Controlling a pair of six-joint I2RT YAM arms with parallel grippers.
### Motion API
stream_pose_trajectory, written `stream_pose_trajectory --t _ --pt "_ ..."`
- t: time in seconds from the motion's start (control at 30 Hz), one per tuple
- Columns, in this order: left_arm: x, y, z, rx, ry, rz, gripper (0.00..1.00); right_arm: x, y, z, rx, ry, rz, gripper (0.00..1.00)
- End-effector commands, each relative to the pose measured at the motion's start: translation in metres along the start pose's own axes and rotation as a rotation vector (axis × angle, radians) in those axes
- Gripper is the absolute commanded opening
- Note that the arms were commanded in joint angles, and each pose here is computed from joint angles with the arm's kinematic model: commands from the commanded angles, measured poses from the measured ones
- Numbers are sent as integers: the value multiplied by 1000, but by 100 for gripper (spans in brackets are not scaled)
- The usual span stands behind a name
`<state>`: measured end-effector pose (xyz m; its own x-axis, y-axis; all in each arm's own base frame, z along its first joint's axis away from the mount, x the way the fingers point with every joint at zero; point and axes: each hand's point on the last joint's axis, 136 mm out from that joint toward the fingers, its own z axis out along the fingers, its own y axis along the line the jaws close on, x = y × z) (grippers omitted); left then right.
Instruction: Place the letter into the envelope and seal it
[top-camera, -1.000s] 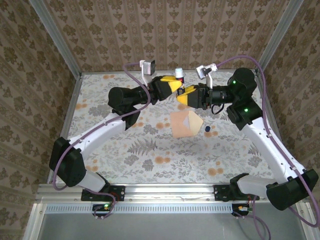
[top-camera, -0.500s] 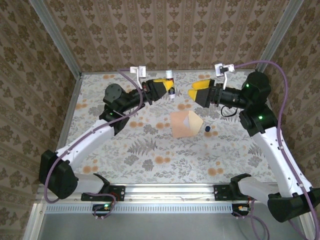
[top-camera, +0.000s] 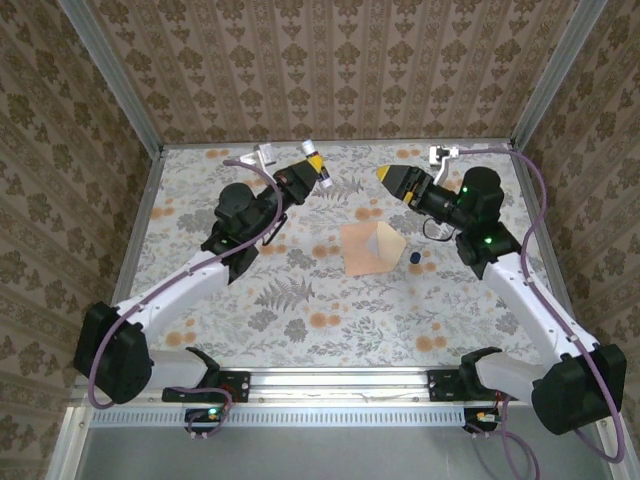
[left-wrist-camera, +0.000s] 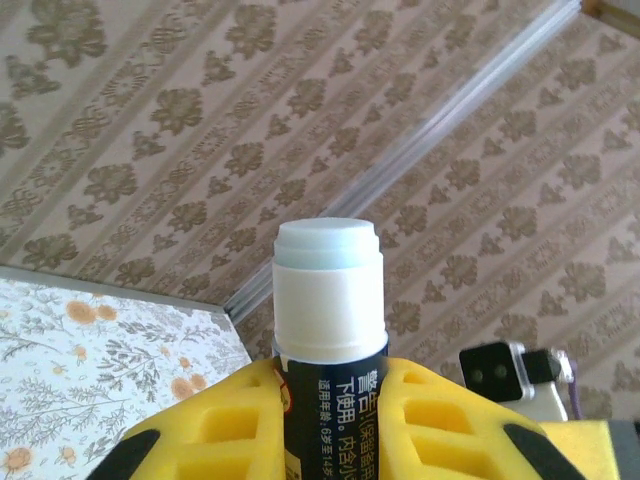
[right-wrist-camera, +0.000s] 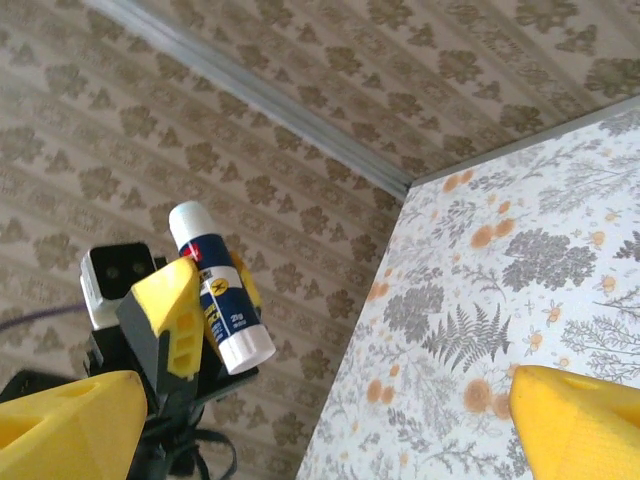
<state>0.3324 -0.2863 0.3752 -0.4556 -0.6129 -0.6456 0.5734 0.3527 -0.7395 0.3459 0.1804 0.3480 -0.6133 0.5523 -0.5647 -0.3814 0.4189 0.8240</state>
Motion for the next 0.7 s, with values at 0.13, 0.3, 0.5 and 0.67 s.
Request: stream_pose_trajectory --t 0.13,0.3,0.5,0.67 --pt "-13 -2 4 57 -144 -107 0 0 -6 20 -11 -128 78 94" --pt "-4 -5 7 64 -155 -115 0 11 -6 37 -29 -129 106 94" --pt "3 -5 10 85 -184 -159 0 21 -2 58 -78 -132 146 93" --pt "9 -4 12 82 -182 -177 0 24 7 69 -122 -124 146 90"
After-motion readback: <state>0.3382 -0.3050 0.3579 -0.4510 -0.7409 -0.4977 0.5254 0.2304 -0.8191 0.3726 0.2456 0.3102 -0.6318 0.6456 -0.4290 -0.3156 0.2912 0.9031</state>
